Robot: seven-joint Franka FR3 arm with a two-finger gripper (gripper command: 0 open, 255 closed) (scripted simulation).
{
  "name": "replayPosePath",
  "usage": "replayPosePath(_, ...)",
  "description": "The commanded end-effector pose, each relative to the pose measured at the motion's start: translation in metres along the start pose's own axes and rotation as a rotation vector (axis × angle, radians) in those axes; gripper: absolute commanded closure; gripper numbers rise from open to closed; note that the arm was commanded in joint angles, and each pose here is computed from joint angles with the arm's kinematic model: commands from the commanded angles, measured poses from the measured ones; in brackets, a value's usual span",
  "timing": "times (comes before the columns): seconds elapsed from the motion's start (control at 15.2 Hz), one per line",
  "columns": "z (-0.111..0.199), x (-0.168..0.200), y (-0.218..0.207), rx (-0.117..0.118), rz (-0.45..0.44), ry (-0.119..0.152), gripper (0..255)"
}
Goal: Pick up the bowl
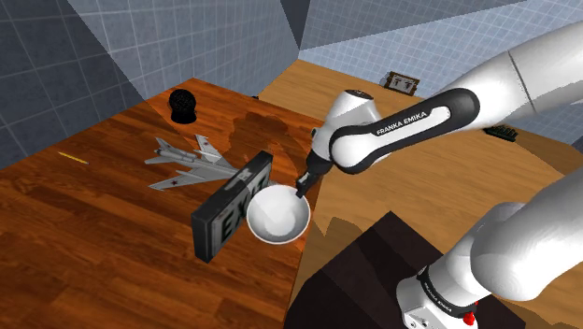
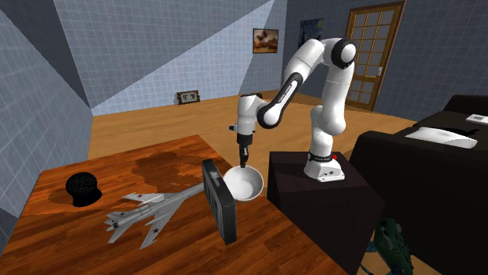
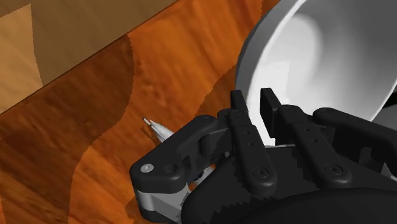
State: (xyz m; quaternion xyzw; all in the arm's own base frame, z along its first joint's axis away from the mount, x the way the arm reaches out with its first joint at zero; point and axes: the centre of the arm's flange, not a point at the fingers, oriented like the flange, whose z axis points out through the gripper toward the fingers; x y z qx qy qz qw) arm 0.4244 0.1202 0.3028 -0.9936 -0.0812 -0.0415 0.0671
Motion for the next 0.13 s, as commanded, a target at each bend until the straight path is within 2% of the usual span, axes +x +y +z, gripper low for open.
replayPosePath(0.0, -0.0060, 0.0018, -0.0004, 0.000, 0.000, 0.000, 255)
replayPosePath(0.07, -0.0060, 0.0018, -0.0004, 0.000, 0.000, 0.000, 255)
